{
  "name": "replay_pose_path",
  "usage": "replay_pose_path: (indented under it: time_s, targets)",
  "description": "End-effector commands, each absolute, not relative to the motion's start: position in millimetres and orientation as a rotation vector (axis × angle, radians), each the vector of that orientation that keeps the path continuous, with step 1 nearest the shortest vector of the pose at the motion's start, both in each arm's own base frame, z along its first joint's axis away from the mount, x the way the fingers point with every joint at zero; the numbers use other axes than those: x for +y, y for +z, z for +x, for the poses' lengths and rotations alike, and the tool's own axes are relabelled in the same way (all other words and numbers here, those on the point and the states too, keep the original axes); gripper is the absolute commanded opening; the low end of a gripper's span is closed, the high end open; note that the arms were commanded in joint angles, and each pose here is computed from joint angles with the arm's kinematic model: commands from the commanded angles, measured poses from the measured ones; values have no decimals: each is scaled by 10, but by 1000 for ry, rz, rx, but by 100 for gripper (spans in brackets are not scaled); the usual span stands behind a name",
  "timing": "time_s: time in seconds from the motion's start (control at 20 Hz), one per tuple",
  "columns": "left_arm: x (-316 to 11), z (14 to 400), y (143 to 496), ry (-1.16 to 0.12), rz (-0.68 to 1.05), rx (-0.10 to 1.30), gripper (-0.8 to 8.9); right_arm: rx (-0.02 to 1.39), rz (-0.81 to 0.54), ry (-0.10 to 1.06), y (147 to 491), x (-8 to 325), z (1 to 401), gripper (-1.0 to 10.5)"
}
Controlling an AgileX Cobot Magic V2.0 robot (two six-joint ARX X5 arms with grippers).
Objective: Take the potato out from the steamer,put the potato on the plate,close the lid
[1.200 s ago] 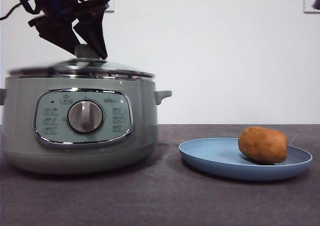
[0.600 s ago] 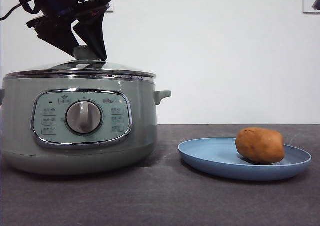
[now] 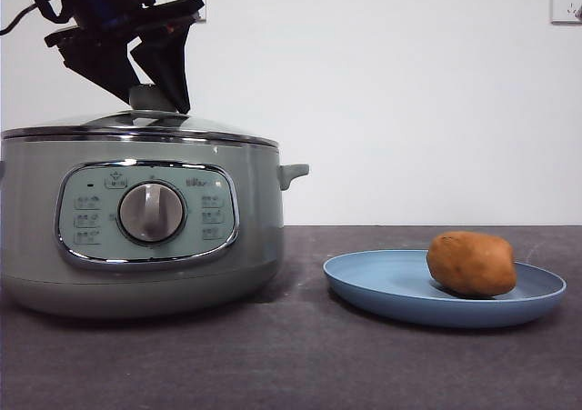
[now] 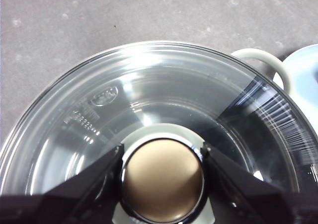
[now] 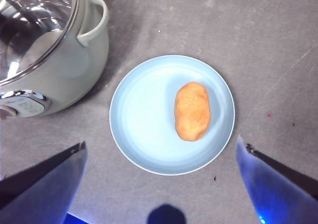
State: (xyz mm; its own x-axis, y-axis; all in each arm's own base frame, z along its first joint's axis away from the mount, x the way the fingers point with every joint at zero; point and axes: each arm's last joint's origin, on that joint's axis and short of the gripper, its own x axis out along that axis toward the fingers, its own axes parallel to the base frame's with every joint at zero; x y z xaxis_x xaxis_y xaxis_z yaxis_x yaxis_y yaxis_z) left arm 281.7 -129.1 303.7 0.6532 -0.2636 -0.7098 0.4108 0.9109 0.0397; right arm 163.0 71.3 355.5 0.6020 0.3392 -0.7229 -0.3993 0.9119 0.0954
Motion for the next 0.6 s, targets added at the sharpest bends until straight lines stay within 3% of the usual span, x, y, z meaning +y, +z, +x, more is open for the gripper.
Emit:
replay_pose_path:
  time_s: [0.05,0.35,0.5,0.6]
  targets:
    - [-1293,2835,2928,-374,224,798,477,825,-74,426,3541,714,1626,501]
    - [-1296,2842,3073,-373,218,770,476,827,-74,426,3540,714,1625,501]
    - [-1264,2736,3338,-397,227,855,472,827,-73,429,3540,715,1625,501]
    - [-1245,2594,3557,-490,202,960,470,833,-52,479,3541,729,1618,501]
